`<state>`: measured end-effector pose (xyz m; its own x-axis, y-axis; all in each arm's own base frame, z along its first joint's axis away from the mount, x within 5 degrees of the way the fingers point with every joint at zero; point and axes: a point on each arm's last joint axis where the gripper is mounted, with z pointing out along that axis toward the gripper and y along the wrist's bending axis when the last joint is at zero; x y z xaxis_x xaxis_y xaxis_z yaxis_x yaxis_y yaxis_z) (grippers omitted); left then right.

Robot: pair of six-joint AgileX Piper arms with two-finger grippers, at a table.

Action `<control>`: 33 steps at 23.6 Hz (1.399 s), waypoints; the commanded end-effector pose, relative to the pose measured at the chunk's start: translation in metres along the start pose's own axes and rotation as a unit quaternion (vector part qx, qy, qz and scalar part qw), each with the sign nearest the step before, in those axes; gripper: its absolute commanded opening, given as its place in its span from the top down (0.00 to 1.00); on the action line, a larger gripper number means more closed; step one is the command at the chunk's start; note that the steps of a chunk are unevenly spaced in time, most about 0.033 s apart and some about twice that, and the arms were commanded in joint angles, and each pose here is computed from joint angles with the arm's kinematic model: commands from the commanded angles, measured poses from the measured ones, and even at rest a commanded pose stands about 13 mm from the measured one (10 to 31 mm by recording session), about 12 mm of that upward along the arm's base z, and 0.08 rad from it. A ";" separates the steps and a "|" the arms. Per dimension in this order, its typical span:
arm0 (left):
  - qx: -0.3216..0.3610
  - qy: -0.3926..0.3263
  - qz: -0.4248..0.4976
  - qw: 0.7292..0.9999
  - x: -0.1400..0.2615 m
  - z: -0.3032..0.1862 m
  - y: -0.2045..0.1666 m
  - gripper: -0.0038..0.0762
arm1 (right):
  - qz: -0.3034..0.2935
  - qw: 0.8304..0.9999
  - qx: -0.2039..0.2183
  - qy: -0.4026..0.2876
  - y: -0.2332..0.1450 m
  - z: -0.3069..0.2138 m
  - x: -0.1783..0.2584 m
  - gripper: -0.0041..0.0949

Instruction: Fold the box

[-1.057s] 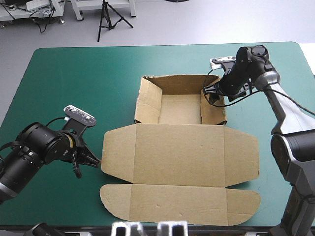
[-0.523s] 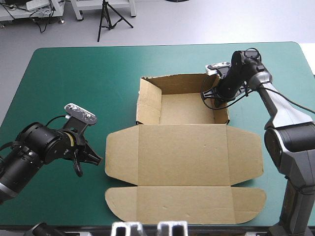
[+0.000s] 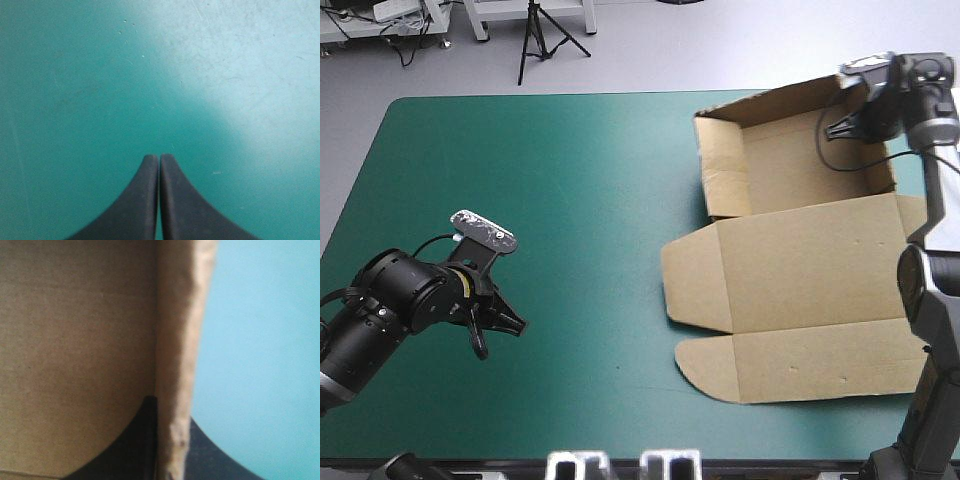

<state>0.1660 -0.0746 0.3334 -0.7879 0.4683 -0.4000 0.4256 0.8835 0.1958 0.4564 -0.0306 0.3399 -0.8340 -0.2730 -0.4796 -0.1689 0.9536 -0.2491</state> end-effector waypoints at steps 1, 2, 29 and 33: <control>-0.004 -0.035 -0.007 0.999 -0.004 -0.010 0.003 0.96 | 0.064 0.996 0.049 -0.030 -0.071 -0.021 0.017 0.98; -0.004 -0.035 -0.007 0.999 -0.004 -0.010 0.003 0.96 | 0.080 0.995 0.051 -0.020 -0.086 -0.015 0.026 0.98; -0.001 -0.059 -0.006 0.998 -0.008 -0.011 0.002 0.96 | 0.182 0.974 0.039 -0.130 -0.169 -0.063 0.049 0.04; -0.001 -0.068 -0.005 0.998 -0.010 -0.011 0.002 0.96 | 0.143 0.971 -0.026 -0.189 -0.143 -0.119 0.037 0.12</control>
<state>0.1692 -0.0770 0.3351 -0.7657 0.4670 -0.4423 0.4275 0.8833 0.1925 0.4208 -0.1972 0.3832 -0.7371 0.0738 -0.6718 0.1247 0.9918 -0.0278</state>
